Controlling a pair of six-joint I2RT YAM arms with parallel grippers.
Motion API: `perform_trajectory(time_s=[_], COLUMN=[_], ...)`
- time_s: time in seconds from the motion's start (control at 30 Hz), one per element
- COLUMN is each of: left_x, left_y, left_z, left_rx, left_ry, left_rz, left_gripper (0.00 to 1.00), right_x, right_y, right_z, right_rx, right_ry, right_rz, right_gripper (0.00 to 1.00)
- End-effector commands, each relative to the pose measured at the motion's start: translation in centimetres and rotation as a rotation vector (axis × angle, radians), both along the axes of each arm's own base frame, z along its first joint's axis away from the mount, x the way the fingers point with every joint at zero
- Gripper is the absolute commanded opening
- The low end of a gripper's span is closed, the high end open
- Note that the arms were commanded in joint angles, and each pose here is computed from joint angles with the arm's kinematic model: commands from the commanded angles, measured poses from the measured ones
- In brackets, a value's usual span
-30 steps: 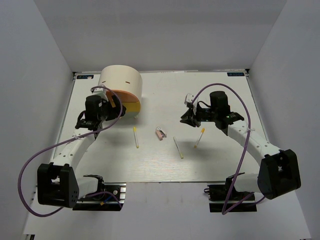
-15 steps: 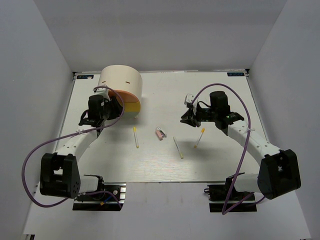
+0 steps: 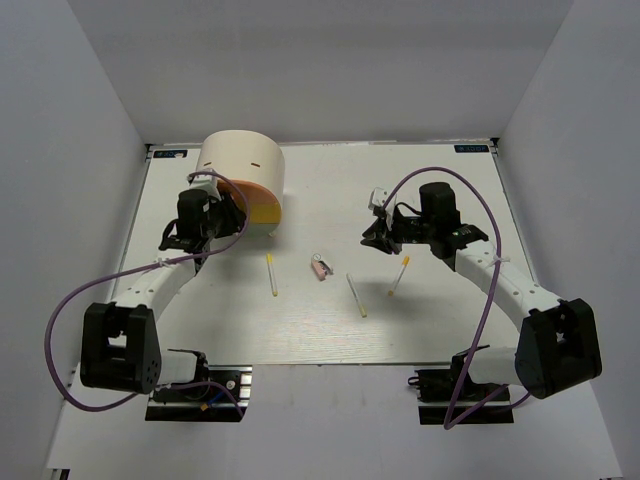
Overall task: Sort the stationery into containers
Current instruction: Open the drawer in the storage box.
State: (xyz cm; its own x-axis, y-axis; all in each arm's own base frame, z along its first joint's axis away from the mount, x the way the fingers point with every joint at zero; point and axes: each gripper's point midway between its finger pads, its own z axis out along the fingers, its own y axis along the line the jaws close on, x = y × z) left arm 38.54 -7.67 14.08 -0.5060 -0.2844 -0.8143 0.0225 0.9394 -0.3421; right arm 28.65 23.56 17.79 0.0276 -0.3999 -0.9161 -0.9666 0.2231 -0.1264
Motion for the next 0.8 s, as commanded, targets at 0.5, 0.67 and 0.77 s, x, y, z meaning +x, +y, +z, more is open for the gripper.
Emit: perform_trajectory(time_s=[0.5, 0.67, 0.77], left_x=[0.5, 0.5, -0.3], left_y=[0.4, 0.6, 0.2], left_z=[-0.1, 0.6, 0.4], left_rx=[0.038, 0.04, 0.029], left_ry=[-0.031, -0.049, -0.047], left_rz=[-0.008, 0.0, -0.021], left_gripper=[0.42, 0.35, 0.31], right_x=[-0.5, -0.5, -0.5], right_y=[-0.4, -0.3, -0.4], right_z=[-0.4, -0.3, -0.3], right_rx=[-0.009, -0.006, -0.006], right_ry=[-0.014, -0.02, -0.018], right_rz=[0.005, 0.008, 0.002], right_gripper=[0.29, 0.29, 0.29])
